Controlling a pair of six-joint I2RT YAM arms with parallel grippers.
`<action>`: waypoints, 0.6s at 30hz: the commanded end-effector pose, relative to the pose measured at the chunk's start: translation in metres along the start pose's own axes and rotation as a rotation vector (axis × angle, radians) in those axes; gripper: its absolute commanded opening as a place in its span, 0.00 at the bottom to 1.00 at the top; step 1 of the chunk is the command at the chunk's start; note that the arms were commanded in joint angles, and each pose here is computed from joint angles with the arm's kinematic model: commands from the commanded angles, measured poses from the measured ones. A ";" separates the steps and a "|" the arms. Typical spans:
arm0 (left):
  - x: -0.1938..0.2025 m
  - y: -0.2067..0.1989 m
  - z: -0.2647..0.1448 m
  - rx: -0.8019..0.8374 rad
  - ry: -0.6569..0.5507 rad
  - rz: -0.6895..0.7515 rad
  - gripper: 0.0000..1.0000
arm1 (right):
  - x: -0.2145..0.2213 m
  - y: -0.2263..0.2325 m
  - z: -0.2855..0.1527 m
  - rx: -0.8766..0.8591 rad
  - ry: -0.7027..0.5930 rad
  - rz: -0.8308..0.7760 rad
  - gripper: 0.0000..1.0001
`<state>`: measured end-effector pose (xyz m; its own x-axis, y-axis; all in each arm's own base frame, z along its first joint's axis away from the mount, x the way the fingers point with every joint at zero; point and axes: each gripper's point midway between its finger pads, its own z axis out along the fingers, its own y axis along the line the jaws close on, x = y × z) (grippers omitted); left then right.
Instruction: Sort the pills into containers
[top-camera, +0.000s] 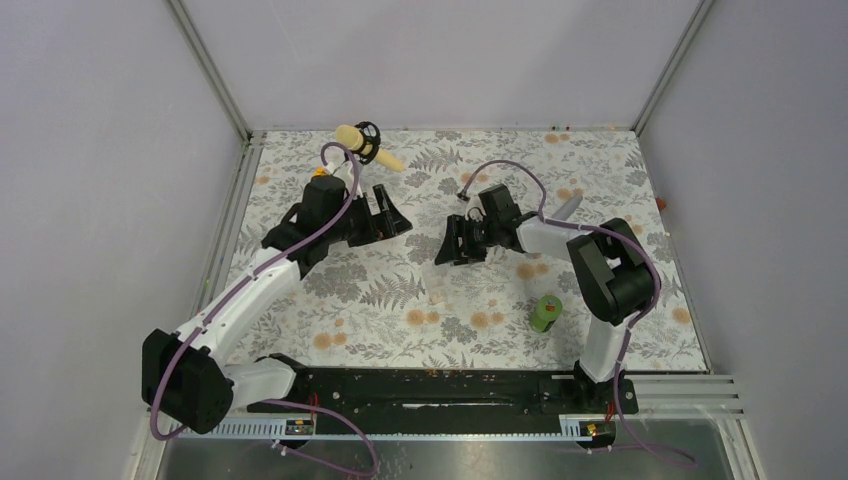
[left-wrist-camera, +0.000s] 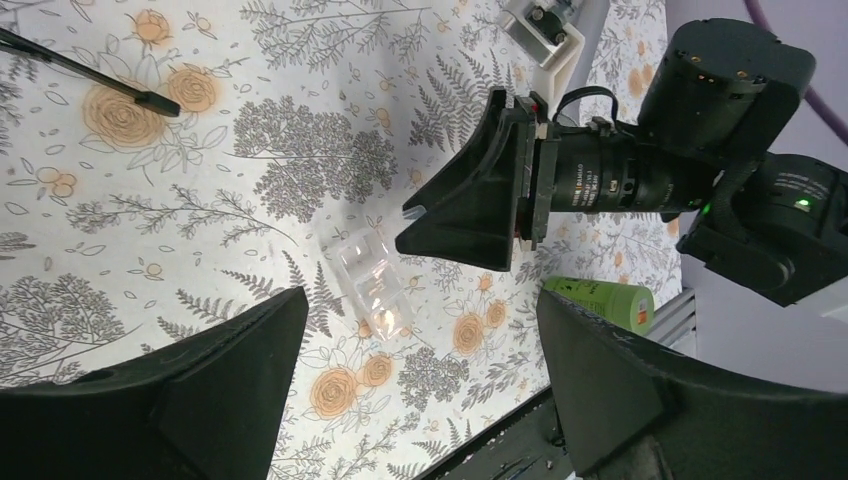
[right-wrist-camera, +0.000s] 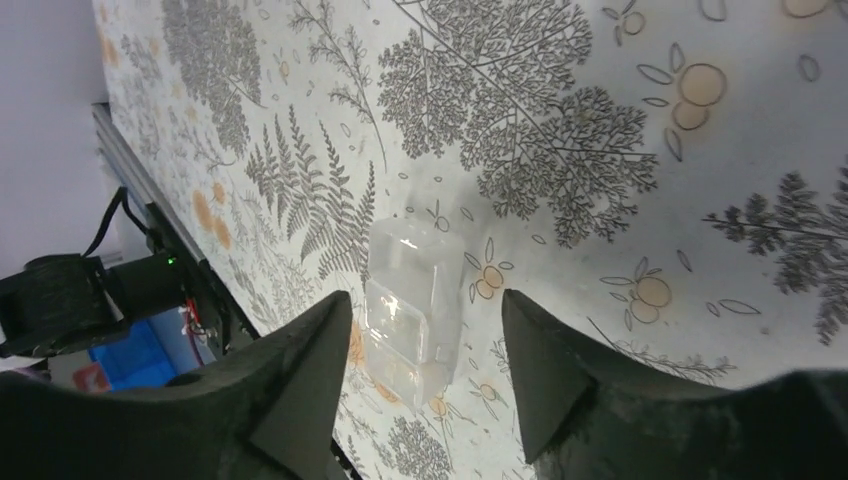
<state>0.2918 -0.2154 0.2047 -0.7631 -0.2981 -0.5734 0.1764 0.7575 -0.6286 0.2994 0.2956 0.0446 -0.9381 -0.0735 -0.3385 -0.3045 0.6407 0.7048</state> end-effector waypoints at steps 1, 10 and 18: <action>-0.030 -0.010 -0.012 0.005 -0.091 0.064 0.86 | -0.029 0.006 -0.026 0.123 -0.059 -0.089 0.69; -0.043 -0.022 -0.030 0.037 -0.146 0.176 0.87 | -0.041 -0.004 -0.136 0.583 -0.216 -0.021 0.93; -0.050 -0.033 -0.039 0.092 -0.208 0.203 0.88 | 0.041 -0.037 -0.260 1.069 -0.238 0.186 0.99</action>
<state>0.2915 -0.2021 0.2462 -0.6491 -0.2454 -0.7200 0.3113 0.7780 -0.5458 0.2911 0.1453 0.1786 -0.8118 0.1148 -0.5725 0.0193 0.9852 0.1702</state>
